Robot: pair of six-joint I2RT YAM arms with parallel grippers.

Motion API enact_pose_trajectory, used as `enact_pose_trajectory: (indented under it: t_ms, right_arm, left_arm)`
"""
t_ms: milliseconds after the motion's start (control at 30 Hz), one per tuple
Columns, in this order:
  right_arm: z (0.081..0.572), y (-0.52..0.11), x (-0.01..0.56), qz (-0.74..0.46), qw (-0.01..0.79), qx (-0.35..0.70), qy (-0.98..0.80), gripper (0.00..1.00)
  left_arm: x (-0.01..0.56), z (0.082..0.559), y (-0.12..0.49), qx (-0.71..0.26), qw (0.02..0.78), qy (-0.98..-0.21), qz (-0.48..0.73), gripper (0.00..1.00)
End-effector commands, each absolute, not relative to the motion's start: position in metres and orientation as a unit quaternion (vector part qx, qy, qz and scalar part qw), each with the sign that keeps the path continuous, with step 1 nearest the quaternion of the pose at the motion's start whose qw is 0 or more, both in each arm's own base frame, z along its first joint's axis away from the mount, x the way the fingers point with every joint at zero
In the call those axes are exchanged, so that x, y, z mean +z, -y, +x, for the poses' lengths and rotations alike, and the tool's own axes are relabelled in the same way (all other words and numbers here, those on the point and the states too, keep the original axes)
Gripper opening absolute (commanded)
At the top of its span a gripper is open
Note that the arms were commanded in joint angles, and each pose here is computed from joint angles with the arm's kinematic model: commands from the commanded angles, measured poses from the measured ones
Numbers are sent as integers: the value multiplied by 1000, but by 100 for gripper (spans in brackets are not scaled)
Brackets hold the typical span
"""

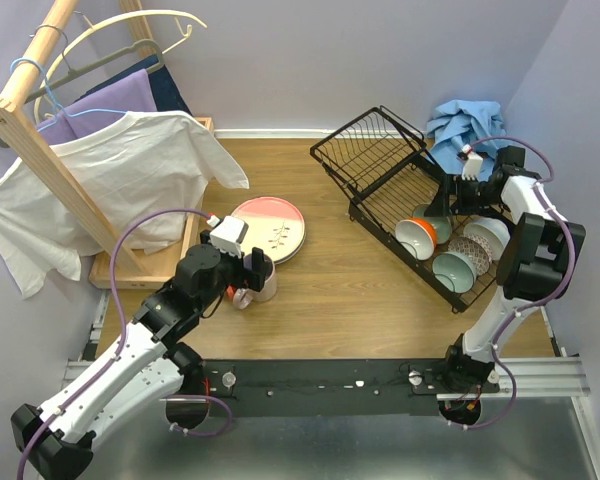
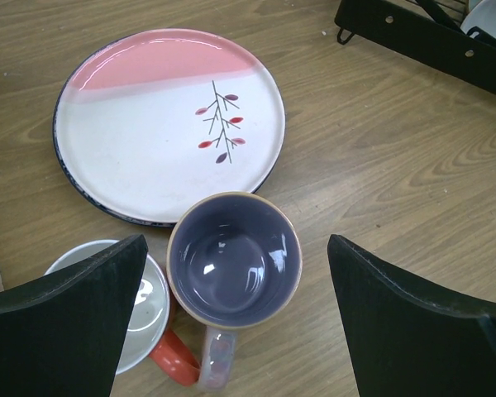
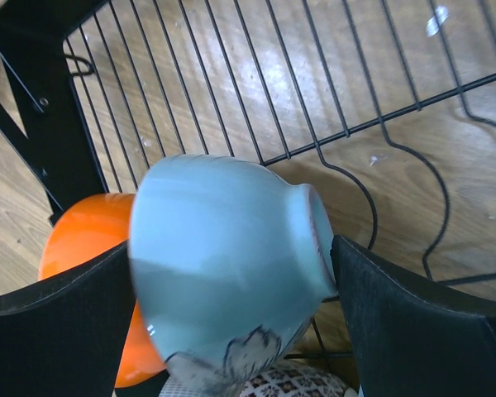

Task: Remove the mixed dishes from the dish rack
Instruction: Pick up the bowl from the dish rack.

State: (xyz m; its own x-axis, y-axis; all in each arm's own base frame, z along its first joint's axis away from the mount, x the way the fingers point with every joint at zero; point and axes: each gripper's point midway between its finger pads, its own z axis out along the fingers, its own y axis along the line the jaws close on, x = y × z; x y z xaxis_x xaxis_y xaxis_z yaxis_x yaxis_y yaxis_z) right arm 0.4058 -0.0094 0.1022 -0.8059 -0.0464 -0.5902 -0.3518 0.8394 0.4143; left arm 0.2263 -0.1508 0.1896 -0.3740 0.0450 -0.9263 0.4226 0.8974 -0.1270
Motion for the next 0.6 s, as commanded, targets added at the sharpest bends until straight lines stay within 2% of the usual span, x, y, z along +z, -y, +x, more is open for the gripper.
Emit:
enact_pose_trajectory:
  t_ms: [0, 233, 433, 467, 567]
  right_arm:
    - [397, -2, 97, -119, 268, 303, -907, 100]
    - [397, -8, 100, -125, 270, 320, -899, 95]
    - [396, -11, 111, -133, 282, 324, -893, 78]
    - [396, -11, 114, -134, 285, 321, -893, 71]
    - [395, -11, 117, -136, 287, 316, -894, 59]
  left_arm:
    - [190, 228, 154, -180, 544, -805, 153, 99]
    - [189, 228, 155, -182, 542, -806, 156, 99]
    - [188, 228, 156, -184, 540, -806, 157, 99]
    - [188, 228, 156, -185, 540, -806, 158, 99]
    - [188, 228, 157, -186, 539, -806, 159, 99]
